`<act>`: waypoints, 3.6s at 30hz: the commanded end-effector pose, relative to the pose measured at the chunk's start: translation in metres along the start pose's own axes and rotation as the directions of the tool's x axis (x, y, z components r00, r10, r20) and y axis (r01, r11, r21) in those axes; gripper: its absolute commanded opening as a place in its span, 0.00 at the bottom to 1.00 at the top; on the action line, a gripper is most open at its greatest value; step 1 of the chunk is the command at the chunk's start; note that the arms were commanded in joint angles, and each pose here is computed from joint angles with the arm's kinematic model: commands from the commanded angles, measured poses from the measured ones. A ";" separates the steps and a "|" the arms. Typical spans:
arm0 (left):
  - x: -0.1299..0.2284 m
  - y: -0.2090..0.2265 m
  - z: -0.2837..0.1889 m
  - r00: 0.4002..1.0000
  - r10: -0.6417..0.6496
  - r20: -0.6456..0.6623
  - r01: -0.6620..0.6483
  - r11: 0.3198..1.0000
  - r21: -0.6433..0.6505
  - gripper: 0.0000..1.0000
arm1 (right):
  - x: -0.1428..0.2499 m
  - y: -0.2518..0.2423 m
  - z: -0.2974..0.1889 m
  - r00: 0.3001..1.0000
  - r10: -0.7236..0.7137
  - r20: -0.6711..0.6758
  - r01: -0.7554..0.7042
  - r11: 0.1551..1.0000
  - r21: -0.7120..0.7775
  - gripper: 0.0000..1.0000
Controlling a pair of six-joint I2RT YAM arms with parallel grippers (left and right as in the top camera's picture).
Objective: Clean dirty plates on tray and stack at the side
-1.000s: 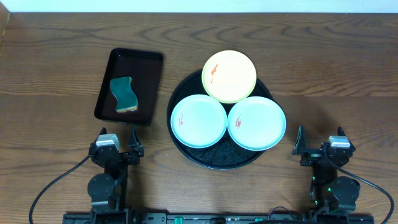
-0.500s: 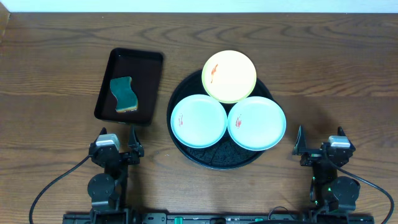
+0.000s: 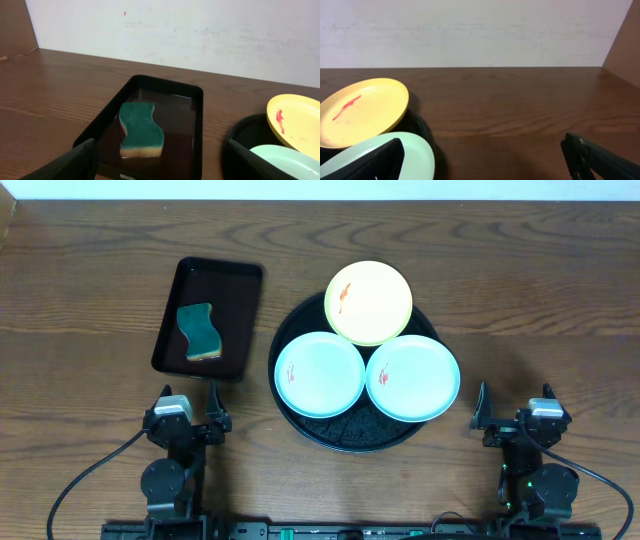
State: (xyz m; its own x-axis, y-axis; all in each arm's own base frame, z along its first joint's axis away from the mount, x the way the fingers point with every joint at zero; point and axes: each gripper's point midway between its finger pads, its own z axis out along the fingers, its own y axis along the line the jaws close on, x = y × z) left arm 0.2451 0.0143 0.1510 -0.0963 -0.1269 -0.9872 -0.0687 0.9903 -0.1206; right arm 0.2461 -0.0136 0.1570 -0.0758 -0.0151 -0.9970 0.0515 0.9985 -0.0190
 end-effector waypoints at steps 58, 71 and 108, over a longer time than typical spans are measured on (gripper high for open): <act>-0.006 -0.086 -0.023 0.708 -0.614 -0.350 0.706 0.617 0.347 0.80 | 0.001 0.001 0.000 1.000 -0.016 -0.003 0.016 1.000 -0.003 0.99; -0.157 -0.060 -0.042 0.954 -0.263 0.143 0.211 0.929 0.305 0.80 | 0.001 0.001 0.000 1.000 -0.016 -0.003 0.016 1.000 -0.003 0.99; 0.001 0.025 0.140 0.342 -0.308 -0.888 0.025 0.947 -0.319 0.80 | 0.001 0.001 0.000 1.000 -0.016 -0.003 0.016 1.000 -0.003 0.99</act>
State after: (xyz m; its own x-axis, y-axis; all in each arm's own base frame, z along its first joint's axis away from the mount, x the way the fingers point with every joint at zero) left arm 0.3731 0.0381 0.1399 -0.8926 -0.3918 -0.2232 -0.3716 0.9195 -0.1280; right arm 0.2462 -0.0139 0.1566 -0.0774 -0.0154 -0.9969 0.0534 0.9984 -0.0195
